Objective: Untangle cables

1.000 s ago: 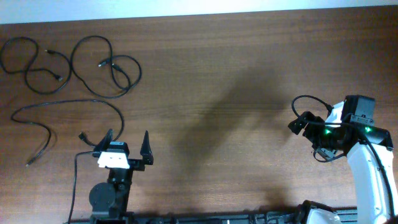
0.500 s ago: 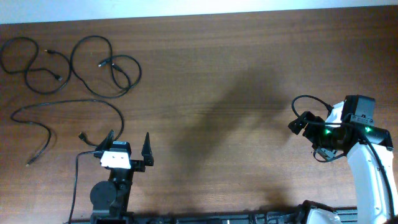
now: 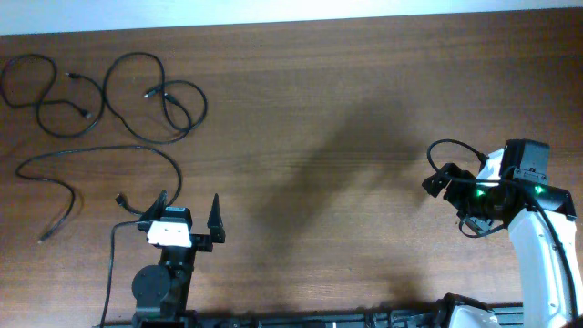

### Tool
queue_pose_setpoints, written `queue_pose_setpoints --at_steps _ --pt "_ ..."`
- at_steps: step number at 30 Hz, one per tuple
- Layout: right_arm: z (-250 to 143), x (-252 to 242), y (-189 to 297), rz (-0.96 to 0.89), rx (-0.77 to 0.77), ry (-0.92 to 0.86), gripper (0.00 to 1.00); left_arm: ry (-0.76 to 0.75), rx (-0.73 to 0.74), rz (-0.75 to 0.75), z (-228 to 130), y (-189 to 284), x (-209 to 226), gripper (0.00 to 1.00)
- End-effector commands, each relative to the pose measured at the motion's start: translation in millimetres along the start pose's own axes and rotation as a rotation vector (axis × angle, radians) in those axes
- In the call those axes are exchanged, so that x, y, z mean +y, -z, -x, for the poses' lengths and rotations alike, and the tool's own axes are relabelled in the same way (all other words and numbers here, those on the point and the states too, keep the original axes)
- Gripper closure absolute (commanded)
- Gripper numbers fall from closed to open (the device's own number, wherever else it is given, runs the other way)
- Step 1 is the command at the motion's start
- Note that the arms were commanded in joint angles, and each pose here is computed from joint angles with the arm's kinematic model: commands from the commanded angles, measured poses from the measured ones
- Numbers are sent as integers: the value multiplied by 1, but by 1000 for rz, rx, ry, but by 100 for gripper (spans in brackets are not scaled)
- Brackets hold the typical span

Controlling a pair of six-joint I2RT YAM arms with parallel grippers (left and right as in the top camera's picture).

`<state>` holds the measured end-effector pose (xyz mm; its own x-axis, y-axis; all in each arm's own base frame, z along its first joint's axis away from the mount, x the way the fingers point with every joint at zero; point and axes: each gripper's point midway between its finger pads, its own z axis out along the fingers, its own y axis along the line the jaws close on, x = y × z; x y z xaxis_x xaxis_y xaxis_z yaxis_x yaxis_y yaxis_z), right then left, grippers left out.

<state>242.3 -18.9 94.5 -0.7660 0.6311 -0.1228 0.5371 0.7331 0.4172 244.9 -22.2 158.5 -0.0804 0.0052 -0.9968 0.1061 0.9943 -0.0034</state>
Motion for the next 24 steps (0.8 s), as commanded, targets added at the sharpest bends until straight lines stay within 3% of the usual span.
queue_pose_setpoints --at_steps 1,17,24 --pt "3 0 3 -3 -18 12 1 -18 4 -8 -2 0 -1 1" --pt "-3 -8 3 -44 4 5 1 -18 4 -8 -2 0 -1 1" --pt "-6 -8 3 -43 18 109 1 -18 4 -8 -2 0 -1 1"
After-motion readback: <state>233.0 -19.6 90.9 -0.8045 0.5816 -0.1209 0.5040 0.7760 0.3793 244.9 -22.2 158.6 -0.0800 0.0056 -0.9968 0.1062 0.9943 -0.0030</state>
